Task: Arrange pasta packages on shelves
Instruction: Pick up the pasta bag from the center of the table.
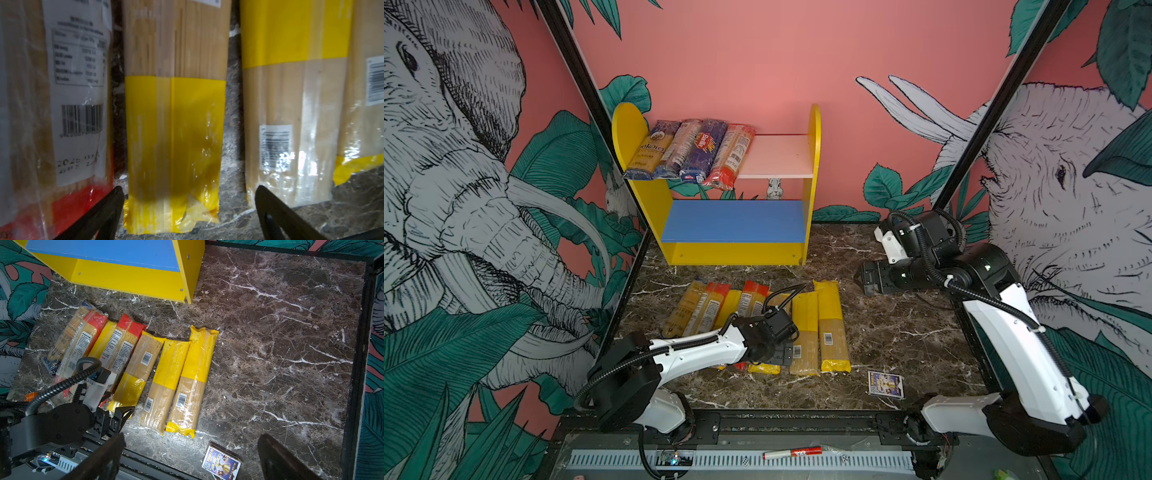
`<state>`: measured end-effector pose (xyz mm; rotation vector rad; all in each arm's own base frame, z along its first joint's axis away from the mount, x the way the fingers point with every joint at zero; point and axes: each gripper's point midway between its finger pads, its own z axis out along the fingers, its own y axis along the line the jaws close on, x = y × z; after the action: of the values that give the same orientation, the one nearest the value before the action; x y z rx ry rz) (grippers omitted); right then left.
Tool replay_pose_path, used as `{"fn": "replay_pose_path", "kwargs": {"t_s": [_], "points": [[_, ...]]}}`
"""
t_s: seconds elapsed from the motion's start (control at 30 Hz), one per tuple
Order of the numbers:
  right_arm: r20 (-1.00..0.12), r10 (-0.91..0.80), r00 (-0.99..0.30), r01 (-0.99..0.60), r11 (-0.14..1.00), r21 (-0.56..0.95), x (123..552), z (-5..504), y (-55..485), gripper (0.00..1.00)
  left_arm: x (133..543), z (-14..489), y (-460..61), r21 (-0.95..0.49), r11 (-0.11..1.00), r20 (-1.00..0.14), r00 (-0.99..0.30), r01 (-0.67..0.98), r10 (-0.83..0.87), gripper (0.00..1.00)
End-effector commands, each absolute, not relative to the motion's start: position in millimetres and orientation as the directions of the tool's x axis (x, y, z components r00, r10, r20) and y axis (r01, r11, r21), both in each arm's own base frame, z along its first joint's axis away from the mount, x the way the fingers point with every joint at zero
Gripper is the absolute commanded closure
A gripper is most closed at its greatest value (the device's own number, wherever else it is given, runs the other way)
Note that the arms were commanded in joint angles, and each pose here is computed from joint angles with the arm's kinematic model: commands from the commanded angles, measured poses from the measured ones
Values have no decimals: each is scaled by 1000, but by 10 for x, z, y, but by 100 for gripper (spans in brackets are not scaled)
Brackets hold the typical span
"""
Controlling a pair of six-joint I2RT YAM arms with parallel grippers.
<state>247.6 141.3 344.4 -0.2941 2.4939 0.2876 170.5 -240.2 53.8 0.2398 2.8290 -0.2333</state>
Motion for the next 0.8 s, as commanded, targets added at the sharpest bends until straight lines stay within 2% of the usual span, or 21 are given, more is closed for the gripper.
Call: {"fn": "replay_pose_path", "kwargs": {"t_s": [0.0, 0.43, 0.77], "points": [[-606, -131, -784, -265, 954, 137, 2426, 3487, 1353, 1, 1704, 501, -2366, -141, 978, -311, -945, 153, 103, 1], [-594, -128, -795, -255, 957, 135, 2410, 3442, 1337, 1, 1591, 162, -2565, -139, 975, -263, -955, 175, 135, 1], [-587, -138, -798, -254, 960, 120, 2431, 3432, 1331, 1, 1389, -238, -2296, -41, 993, -152, -983, 115, 107, 5]]}}
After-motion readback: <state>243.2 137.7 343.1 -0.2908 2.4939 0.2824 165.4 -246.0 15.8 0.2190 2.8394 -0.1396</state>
